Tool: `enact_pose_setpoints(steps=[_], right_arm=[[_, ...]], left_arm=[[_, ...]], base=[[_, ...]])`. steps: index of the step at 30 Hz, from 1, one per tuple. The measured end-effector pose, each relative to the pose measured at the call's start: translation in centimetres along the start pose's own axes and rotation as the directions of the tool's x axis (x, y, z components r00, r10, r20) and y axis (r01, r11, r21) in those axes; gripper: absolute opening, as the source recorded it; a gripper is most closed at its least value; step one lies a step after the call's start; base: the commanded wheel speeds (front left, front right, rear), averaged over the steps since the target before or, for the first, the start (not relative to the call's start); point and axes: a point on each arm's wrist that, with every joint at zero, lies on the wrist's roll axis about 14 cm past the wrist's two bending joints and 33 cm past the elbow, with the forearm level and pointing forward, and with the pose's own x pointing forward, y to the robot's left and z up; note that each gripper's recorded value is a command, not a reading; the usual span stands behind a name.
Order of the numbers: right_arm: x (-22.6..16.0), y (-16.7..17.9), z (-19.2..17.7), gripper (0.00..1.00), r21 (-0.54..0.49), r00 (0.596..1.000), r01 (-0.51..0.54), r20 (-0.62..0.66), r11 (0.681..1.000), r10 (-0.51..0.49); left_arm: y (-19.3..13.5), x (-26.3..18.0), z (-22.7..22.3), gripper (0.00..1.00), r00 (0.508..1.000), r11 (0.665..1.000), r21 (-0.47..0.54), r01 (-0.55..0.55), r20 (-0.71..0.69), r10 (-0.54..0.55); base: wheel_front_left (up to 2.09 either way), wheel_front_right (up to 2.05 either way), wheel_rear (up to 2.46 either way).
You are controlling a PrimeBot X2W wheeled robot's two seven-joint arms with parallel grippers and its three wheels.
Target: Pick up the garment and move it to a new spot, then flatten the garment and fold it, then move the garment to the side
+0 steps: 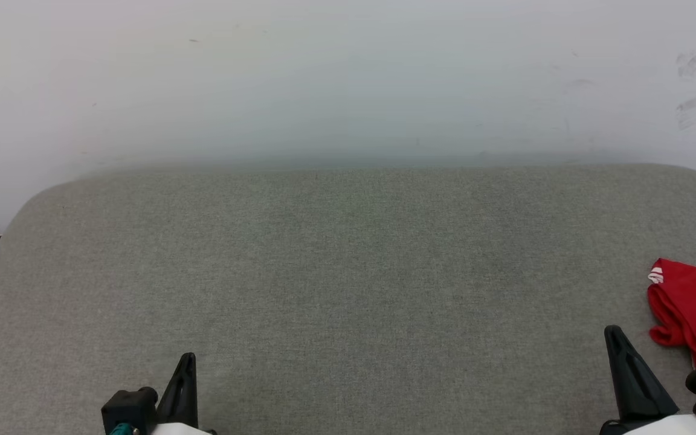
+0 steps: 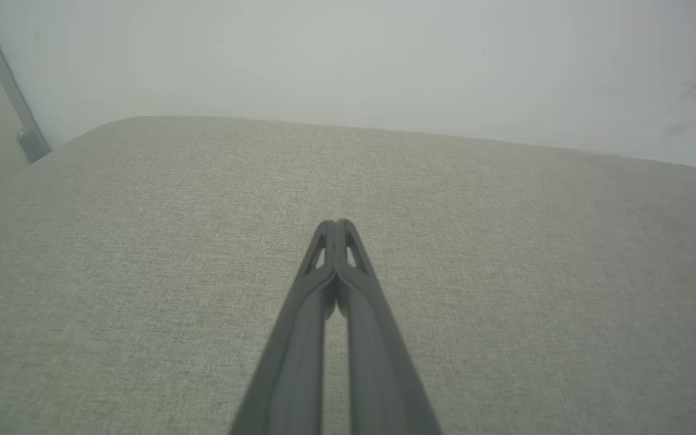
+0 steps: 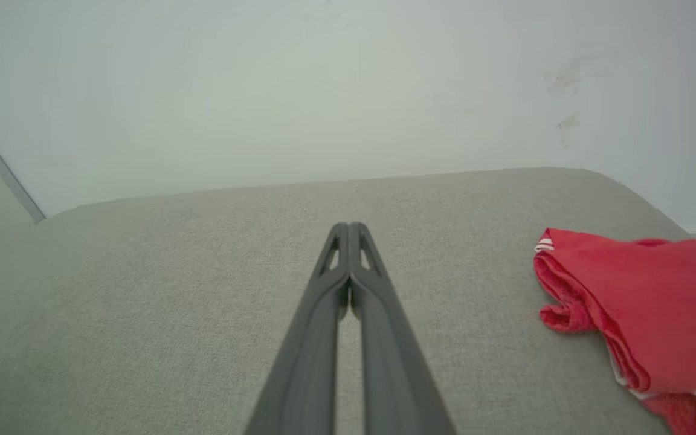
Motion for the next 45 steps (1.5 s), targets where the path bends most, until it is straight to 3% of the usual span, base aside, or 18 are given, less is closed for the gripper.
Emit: enact_pose_setpoints(steps=[8,19,45], right_arm=[[0.3,0.0,-0.9,0.00,0.166,1.000,-0.001,-0.015,0.986,0.004],[1.4,0.1,-1.1,0.00,0.357,1.000,-0.008,-0.006,0.934,0.011],[3.2,-0.3,-1.7,0.00,0.673,1.000,0.002,-0.006,0.739,0.004]], left_arm=[[0.5,0.4,-0.3,0.00,0.999,0.986,-0.160,-0.037,-0.035,0.032],[1.0,1.1,-0.2,0.00,0.997,0.936,-0.346,-0.069,-0.065,0.050],[1.3,2.2,0.0,0.00,0.994,0.733,-0.673,-0.097,-0.097,0.042]], base=[[0.00,0.00,0.00],[0.00,0.00,0.00],[0.00,0.00,0.00]])
